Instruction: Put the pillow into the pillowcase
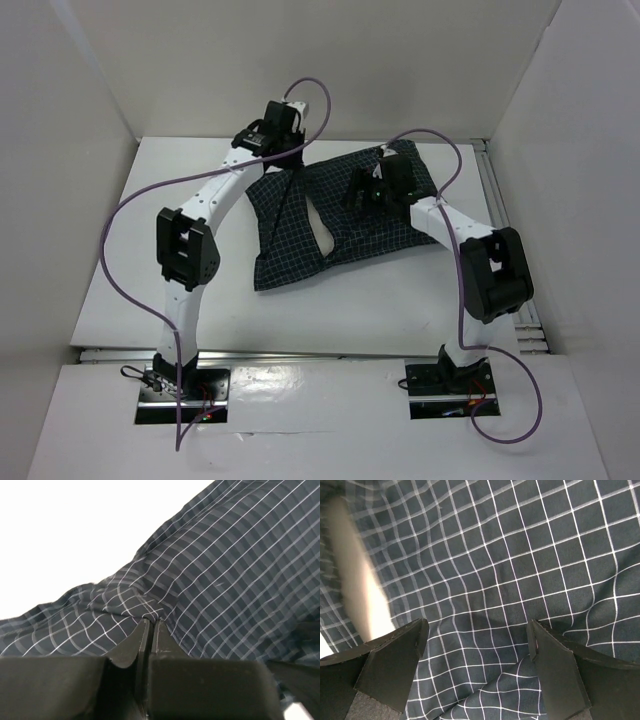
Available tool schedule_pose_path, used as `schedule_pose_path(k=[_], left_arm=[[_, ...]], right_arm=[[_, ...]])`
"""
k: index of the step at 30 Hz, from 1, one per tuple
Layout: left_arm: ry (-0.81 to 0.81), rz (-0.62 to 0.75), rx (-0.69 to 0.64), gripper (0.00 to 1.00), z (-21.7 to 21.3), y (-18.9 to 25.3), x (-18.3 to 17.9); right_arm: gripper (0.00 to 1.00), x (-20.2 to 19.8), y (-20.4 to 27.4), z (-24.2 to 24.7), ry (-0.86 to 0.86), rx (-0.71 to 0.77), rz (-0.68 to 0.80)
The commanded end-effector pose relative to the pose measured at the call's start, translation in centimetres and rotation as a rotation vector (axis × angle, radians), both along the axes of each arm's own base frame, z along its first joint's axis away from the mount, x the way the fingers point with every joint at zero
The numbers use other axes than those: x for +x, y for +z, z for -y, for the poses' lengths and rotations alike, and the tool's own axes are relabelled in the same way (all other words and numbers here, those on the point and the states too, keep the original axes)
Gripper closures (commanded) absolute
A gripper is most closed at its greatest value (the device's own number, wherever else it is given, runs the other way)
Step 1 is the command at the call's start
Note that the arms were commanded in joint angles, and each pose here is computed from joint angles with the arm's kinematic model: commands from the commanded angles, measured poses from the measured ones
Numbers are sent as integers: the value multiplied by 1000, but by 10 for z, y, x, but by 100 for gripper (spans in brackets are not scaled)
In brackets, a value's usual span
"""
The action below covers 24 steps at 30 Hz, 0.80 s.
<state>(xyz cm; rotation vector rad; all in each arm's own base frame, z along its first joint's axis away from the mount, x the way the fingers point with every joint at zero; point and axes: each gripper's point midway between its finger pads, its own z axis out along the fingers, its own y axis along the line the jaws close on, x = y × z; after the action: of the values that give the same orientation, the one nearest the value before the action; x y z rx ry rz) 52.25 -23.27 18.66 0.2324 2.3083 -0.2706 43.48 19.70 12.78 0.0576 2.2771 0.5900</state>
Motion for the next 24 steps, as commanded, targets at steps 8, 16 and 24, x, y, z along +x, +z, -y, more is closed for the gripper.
schedule_pose_path(k=[8,16,24], left_arm=[[-15,-71,-183,38,43,-10,6],[64,26,-115,0,-1,46,-32],[107,69,-131,0,-25,70,-99]], right_arm=[[8,2,-3,-7,34,12,12],[8,-6,57,-17,127,10,164],[9,-50,72,-19,162,-111,207]])
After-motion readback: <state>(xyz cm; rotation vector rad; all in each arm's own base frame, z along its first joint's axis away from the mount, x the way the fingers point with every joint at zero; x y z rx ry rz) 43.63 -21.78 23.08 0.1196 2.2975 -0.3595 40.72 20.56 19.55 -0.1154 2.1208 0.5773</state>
